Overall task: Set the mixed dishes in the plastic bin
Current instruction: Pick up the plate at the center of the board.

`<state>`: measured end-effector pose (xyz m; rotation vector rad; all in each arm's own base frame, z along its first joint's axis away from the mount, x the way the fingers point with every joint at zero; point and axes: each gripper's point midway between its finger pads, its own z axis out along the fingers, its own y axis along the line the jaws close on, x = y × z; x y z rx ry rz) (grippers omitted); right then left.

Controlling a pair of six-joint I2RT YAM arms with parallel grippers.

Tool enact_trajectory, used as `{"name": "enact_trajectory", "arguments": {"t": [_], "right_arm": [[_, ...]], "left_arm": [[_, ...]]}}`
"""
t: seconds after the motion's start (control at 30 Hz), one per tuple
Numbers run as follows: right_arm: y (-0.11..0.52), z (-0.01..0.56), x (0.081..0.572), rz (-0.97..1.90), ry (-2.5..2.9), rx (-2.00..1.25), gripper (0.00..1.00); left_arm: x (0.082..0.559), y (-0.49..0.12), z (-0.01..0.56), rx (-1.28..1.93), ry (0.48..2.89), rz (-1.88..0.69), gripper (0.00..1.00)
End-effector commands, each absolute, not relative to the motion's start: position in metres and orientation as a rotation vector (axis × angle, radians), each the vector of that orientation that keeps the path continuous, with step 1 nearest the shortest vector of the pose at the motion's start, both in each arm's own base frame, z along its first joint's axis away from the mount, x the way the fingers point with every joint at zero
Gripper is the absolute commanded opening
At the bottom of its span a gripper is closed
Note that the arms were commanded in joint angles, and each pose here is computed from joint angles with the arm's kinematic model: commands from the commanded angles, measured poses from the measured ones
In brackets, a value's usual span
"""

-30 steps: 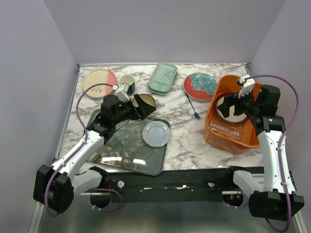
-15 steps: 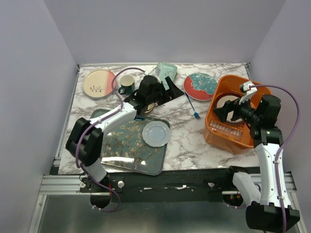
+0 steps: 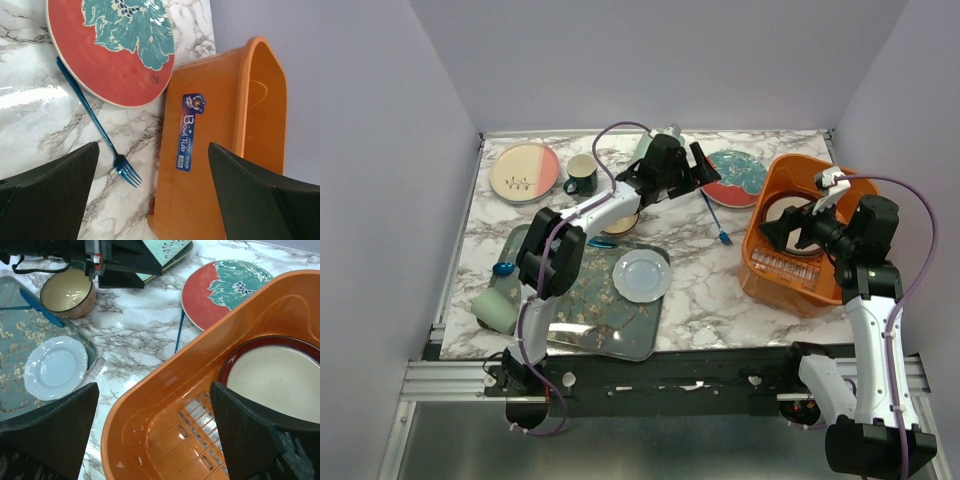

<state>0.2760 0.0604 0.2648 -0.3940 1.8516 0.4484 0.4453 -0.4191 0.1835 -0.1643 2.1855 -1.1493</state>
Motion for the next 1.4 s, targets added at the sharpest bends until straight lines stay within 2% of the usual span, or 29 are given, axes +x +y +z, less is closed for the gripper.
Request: {"name": "enact_trajectory", "arguments": {"t": [0.0, 1.37], "right_arm": [[0.055, 0.268, 0.278, 0.422, 1.836, -0.368, 1.00], [0.056, 0.267, 0.276, 0.422, 1.832, -0.372, 1.00]], "left_arm": [[0.455, -0.425, 0.174, -0.113, 2.212, -1.098, 0.99], [0.497, -0.445, 0.112, -0.199, 2.304, -1.038, 0.98]]}}
